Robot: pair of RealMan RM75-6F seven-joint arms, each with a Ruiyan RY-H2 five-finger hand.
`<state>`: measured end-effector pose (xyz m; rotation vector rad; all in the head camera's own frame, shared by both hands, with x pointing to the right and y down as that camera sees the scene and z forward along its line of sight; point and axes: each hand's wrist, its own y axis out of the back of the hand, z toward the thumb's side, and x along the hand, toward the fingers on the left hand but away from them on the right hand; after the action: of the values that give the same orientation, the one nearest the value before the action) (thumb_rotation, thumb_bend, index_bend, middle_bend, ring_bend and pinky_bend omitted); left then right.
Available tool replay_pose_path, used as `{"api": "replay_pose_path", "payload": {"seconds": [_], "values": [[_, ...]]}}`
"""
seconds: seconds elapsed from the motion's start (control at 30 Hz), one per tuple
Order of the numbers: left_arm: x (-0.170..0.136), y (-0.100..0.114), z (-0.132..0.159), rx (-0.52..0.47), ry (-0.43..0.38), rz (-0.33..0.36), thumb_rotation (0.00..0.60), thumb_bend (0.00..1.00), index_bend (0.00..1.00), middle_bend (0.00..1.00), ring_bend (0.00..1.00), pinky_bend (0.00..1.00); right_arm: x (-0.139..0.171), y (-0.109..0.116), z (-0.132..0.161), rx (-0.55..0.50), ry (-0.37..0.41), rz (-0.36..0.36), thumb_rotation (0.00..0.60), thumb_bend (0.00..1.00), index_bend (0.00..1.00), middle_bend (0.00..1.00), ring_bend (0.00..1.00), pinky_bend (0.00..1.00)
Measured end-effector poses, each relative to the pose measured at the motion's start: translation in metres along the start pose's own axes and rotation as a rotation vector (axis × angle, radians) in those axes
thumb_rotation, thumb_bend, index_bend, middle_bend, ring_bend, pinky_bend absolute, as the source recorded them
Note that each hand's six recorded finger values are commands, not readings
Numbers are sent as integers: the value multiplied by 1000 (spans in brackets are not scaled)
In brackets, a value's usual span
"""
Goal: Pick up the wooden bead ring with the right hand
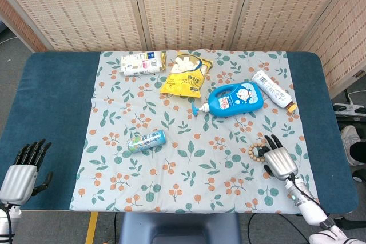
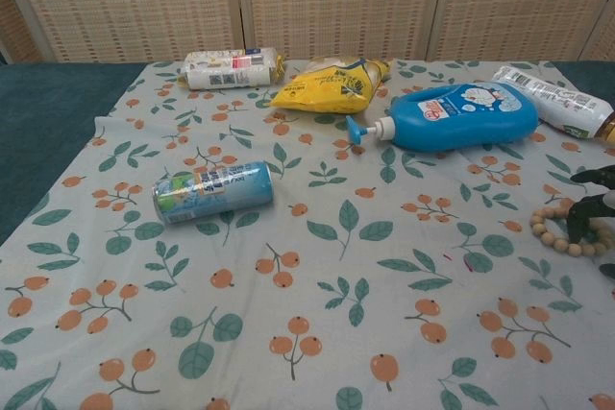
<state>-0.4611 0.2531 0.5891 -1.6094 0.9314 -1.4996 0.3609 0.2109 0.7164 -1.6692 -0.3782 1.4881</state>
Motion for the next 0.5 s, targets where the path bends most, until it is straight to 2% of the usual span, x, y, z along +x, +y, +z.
{"api": "replay_pose_path", "payload": {"seconds": [0.1, 0.27, 0.47, 0.5], "values": [[0, 0, 0, 1, 2, -2, 600, 455, 0, 0, 0, 84, -1, 1, 3, 7, 9, -5, 600, 289, 456, 382, 13, 0], [0, -1, -1, 4, 4, -9, 600, 454, 0, 0, 0, 84, -2, -1, 5, 34, 14, 2, 600, 316, 637, 488, 123, 0], [0, -1, -1, 11, 7, -10, 600, 454, 0, 0, 0, 88, -5, -5, 7, 64, 12, 24, 600, 420, 699, 541, 178, 0], [0, -1, -1, 12, 9, -10, 600, 454, 0, 0, 0, 88, -5, -4, 8, 63, 13, 24, 600, 468, 719, 559, 199, 0]]}}
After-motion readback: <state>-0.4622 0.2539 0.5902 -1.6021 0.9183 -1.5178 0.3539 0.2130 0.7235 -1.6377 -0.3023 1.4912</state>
